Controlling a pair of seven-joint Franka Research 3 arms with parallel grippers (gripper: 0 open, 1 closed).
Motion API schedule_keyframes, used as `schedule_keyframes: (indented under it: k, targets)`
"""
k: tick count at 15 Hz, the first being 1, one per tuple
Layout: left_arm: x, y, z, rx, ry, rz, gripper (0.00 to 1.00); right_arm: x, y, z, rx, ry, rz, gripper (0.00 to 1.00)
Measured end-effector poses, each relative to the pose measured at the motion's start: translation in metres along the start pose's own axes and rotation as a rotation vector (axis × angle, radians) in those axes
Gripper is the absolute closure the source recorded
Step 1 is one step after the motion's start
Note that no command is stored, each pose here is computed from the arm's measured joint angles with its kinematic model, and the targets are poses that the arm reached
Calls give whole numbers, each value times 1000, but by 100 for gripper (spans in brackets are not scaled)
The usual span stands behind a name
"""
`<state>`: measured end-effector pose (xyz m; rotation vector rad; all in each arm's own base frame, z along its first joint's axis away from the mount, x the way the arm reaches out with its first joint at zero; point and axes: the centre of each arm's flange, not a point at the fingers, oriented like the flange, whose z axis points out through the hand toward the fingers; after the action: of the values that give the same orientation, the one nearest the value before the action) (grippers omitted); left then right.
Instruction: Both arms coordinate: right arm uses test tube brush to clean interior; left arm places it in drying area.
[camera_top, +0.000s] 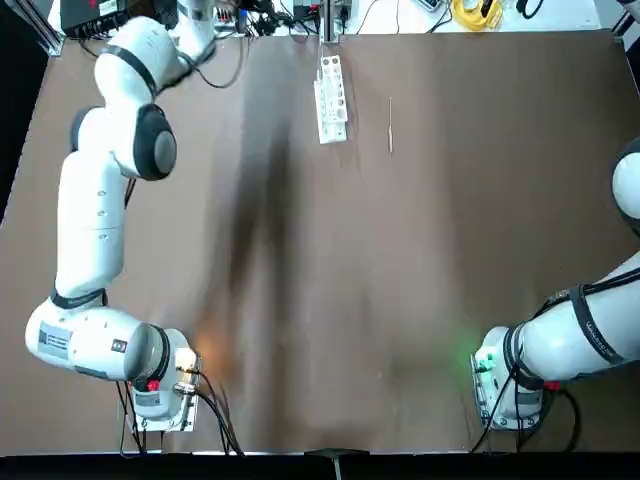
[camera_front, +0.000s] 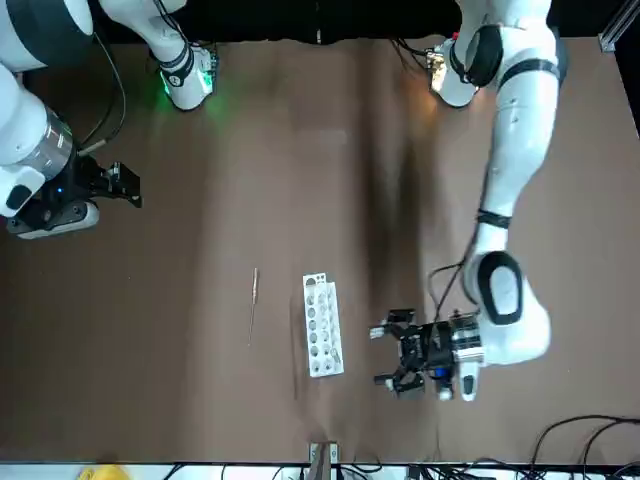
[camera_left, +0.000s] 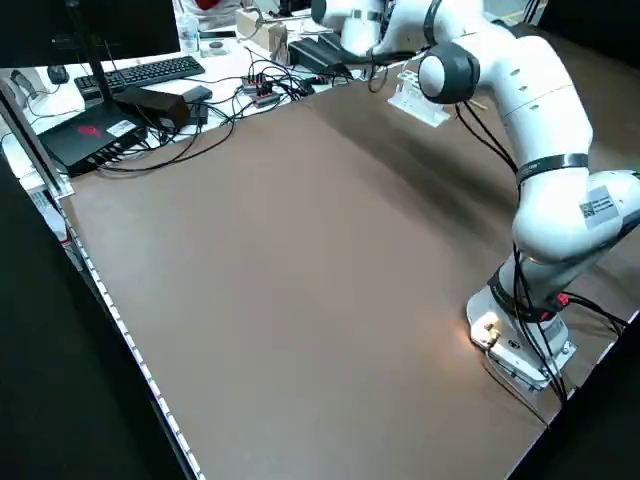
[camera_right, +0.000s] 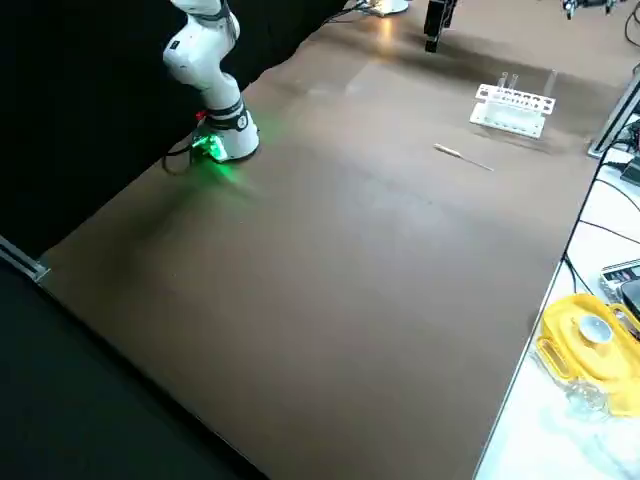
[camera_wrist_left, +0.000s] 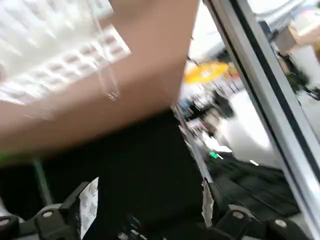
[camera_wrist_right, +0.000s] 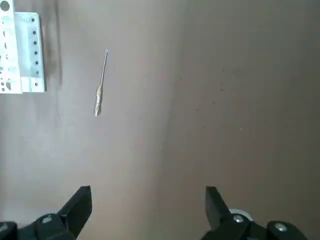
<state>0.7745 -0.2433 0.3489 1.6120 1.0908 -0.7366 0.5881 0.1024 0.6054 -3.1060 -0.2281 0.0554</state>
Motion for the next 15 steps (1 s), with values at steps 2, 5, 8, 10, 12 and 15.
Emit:
schedule_keyframes:
  k: [2,5,8,10,12,15]
  targets:
    - [-27,5,-30,148,138,93,1,0,12,0,0,0,21,0]
    - [-72,2,-69,366,298,200,1,-1,41,-1,2,-4,54,0]
    - [-116,-12,-127,657,481,333,1,-8,68,-1,7,-32,-22,0]
    - [-144,-17,-157,772,514,438,1,-11,68,-5,7,-28,-28,0]
    - [-167,-22,-186,887,552,538,1,-16,67,-7,7,-17,-30,0]
    - [-189,-28,-227,1016,569,690,1,-31,71,-11,4,21,-23,0]
